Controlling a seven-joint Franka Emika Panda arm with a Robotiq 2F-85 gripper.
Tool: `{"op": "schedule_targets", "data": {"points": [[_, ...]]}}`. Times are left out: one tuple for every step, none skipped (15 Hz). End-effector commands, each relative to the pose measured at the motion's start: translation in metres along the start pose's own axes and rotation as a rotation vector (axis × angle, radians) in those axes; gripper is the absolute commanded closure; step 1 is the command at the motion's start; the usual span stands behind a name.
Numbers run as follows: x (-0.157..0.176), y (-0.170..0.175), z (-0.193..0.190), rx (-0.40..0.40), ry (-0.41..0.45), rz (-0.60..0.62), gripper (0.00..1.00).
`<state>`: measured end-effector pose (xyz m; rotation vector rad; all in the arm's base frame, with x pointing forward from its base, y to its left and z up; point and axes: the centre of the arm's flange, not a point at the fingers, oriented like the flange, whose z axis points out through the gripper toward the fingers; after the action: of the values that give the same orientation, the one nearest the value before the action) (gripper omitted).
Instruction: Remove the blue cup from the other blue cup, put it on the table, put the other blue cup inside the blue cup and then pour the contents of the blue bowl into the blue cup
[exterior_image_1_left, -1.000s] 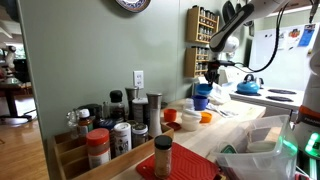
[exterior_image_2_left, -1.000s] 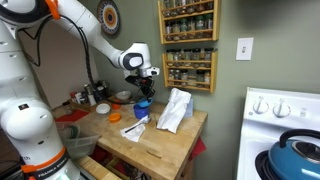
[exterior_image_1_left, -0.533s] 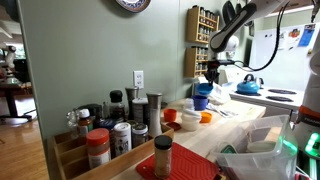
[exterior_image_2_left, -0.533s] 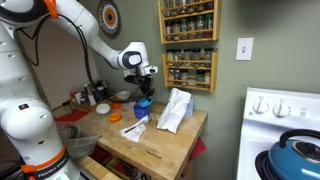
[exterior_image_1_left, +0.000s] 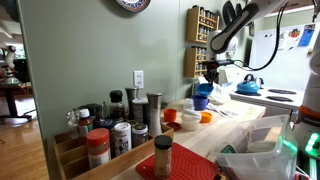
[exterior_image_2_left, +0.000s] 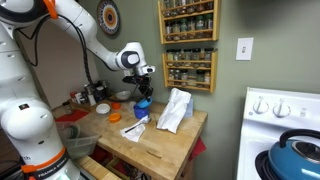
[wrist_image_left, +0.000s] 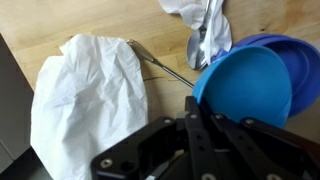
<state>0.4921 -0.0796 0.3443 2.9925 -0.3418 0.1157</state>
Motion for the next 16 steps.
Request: {"op": "schedule_targets", "data": {"points": [[-0.015, -0.008, -0.003, -0.037, 0.031, 0.001, 0.99], [-0.016, -0.010, -0.003, -0.047, 0.035, 0.002, 0.99], [-0.016, -0.011, -0.004, -0.054, 0.039, 0.000, 0.99], [-0.017, -0.012, -0.005, -0.061, 0.043, 0.000, 0.99], [-0.017, -0.013, -0.005, -0.066, 0.047, 0.000, 0.99], [-0.017, -0.014, -0.006, -0.071, 0.051, -0.001, 0.99], [-0.018, -0.015, -0.007, -0.075, 0.054, 0.000, 0.99], [-0.018, -0.017, -0.008, -0.081, 0.058, 0.000, 0.99], [-0.018, -0.018, -0.008, -0.086, 0.063, 0.000, 0.99], [-0.018, -0.019, -0.009, -0.092, 0.067, 0.002, 0.99], [-0.018, -0.020, -0.009, -0.097, 0.071, 0.004, 0.99], [-0.018, -0.021, -0.010, -0.104, 0.076, 0.006, 0.99], [-0.018, -0.022, -0.010, -0.111, 0.081, 0.007, 0.99], [-0.019, -0.023, -0.011, -0.118, 0.087, 0.007, 0.99], [-0.019, -0.023, -0.011, -0.128, 0.098, 0.005, 0.99], [-0.019, -0.024, -0.012, -0.136, 0.106, 0.002, 0.99]]}}
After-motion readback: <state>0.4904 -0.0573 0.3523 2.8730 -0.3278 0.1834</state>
